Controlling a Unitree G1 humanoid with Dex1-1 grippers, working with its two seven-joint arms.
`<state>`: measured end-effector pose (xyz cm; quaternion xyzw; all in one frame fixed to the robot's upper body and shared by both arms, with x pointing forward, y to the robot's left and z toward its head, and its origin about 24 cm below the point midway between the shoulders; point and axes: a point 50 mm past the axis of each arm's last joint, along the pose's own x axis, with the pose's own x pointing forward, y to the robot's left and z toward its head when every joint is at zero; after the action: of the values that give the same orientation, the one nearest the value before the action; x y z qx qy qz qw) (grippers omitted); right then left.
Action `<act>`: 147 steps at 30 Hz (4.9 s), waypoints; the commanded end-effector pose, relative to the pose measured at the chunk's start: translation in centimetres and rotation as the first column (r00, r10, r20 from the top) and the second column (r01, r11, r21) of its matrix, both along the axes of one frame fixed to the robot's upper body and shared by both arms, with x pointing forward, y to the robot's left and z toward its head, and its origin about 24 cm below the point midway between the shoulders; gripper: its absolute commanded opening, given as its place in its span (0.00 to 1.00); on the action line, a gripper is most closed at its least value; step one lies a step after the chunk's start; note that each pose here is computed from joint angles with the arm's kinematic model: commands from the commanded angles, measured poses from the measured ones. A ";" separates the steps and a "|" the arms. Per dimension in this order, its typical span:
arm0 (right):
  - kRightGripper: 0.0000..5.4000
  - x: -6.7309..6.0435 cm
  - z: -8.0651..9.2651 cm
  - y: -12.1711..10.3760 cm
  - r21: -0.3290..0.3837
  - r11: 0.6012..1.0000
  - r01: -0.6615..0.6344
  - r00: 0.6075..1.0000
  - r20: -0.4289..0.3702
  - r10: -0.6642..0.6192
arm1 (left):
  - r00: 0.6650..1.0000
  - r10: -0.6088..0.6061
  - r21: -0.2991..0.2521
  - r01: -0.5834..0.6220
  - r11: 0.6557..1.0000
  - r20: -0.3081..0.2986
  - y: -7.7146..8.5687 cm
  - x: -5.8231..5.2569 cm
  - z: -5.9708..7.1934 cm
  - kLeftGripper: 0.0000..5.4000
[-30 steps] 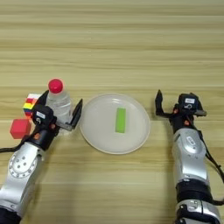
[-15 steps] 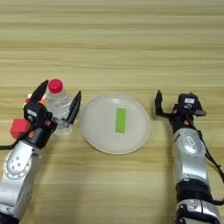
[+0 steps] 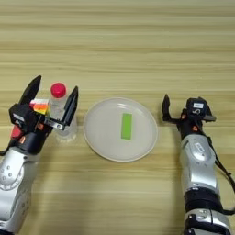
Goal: Move the objects on the table
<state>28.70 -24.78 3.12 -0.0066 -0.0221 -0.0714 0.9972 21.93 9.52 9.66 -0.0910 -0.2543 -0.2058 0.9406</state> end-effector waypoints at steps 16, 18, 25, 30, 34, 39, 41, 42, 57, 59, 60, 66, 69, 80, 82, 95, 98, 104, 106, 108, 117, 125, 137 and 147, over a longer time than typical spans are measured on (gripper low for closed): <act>1.00 -0.7 2.5 1.8 -0.046 0.997 -0.068 0.991 0.116 0.073 | 0.918 0.397 -0.015 -0.397 0.918 0.015 8.6 0.8 1.5 1.00; 1.00 -1.0 3.0 2.2 -0.059 0.994 -0.089 0.986 0.136 0.096 | 0.894 0.447 0.008 -0.447 0.894 -0.013 9.5 1.2 1.0 1.00; 1.00 -1.9 4.2 4.0 -0.099 0.979 -0.178 0.966 0.172 0.193 | 0.840 0.532 0.037 -0.532 0.846 -0.106 11.2 2.1 -0.8 1.00; 1.00 -2.9 5.1 6.2 -0.101 0.937 -0.335 0.916 0.198 0.349 | 0.801 0.574 0.143 -0.557 0.818 -0.169 11.8 3.0 -3.1 1.00; 1.00 -4.2 5.6 8.2 -0.113 0.867 -0.485 0.845 0.194 0.498 | 0.800 0.558 0.163 -0.534 0.830 -0.222 11.8 3.5 -4.6 1.00; 1.00 -6.1 5.5 10.9 -0.108 0.714 -0.691 0.698 0.157 0.699 | 0.799 0.552 0.177 -0.523 0.834 -0.238 11.7 3.9 -5.3 1.00; 1.00 -6.7 5.5 11.7 -0.100 0.649 -0.754 0.633 0.151 0.759 | 0.800 0.549 0.179 -0.520 0.835 -0.243 11.6 4.0 -5.5 1.00; 1.00 -6.8 5.5 12.0 -0.101 0.627 -0.773 0.611 0.149 0.777 | 0.800 0.548 0.179 -0.519 0.836 -0.243 11.6 4.0 -5.6 1.00; 1.00 -5.9 4.6 16.5 -0.133 0.457 -0.879 0.452 0.067 0.889 | 0.798 0.550 0.181 -0.520 0.835 -0.246 11.5 4.3 -5.9 1.00; 1.00 -5.8 4.4 17.0 -0.137 0.437 -0.889 0.433 0.056 0.899 | 0.796 0.552 0.185 -0.520 0.834 -0.248 11.5 4.3 -5.9 1.00; 1.00 -5.8 4.4 17.2 -0.139 0.427 -0.894 0.424 0.051 0.904 | 0.795 0.553 0.186 -0.521 0.833 -0.249 11.5 4.3 -5.9 1.00; 1.00 -5.3 4.0 18.2 -0.146 0.407 -0.902 0.407 0.032 0.913 | 0.795 0.552 0.187 -0.520 0.833 -0.250 11.5 4.3 -6.0 1.00; 1.00 -4.7 3.9 18.6 -0.143 0.412 -0.900 0.413 0.028 0.910 | 0.795 0.552 0.187 -0.520 0.834 -0.250 11.5 4.3 -6.0 1.00; 1.00 -3.3 3.8 19.8 -0.139 0.414 -0.900 0.413 0.032 0.910 | 0.798 0.553 0.182 -0.523 0.833 -0.237 11.5 4.1 -5.7 1.00; 1.00 -3.1 3.6 20.1 -0.135 0.413 -0.901 0.413 0.028 0.910 | 0.799 0.553 0.182 -0.523 0.833 -0.237 11.5 4.1 -5.7 1.00; 1.00 -1.5 2.8 22.0 -0.116 0.445 -0.888 0.446 0.024 0.895 | 0.798 0.554 0.183 -0.523 0.832 -0.237 11.5 4.0 -5.7 1.00; 1.00 -1.3 2.8 22.4 -0.114 0.452 -0.884 0.452 0.031 0.891 | 0.797 0.555 0.183 -0.525 0.831 -0.236 11.5 4.0 -5.6 1.00; 1.00 -1.0 3.1 22.8 -0.116 0.464 -0.878 0.461 0.051 0.886 | 0.797 0.556 0.183 -0.526 0.831 -0.237 11.5 4.0 -5.6 1.00; 1.00 -1.0 3.2 22.9 -0.114 0.464 -0.878 0.461 0.055 0.886 | 0.797 0.556 0.183 -0.526 0.831 -0.237 11.5 4.0 -5.6 1.00; 1.00 -1.0 3.2 23.0 -0.108 0.463 -0.880 0.460 0.055 0.886 | 0.796 0.557 0.183 -0.526 0.830 -0.237 11.6 4.0 -5.6 1.00; 0.84 -1.2 3.1 23.3 -0.099 0.452 -0.886 0.449 0.053 0.892 | 0.796 0.557 0.182 -0.527 0.830 -0.237 11.6 4.0 -5.6 1.00; 0.67 -1.2 3.0 23.4 -0.087 0.454 -0.887 0.451 0.050 0.891 | 0.796 0.557 0.182 -0.527 0.830 -0.237 11.5 4.0 -5.6 1.00; 0.60 -1.1 4.8 22.8 -0.087 0.503 -0.860 0.491 0.135 0.861 | 0.797 0.555 0.182 -0.525 0.832 -0.238 11.4 4.0 -5.7 1.00; 0.60 -0.6 9.4 19.1 -0.134 0.644 -0.753 0.592 0.291 0.752 | 0.797 0.554 0.182 -0.523 0.832 -0.241 11.3 4.1 -5.7 1.00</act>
<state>27.75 -4.36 10.78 0.0121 -0.1523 0.3848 0.9103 25.99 20.85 3.93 0.0028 -0.1219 0.0724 0.9899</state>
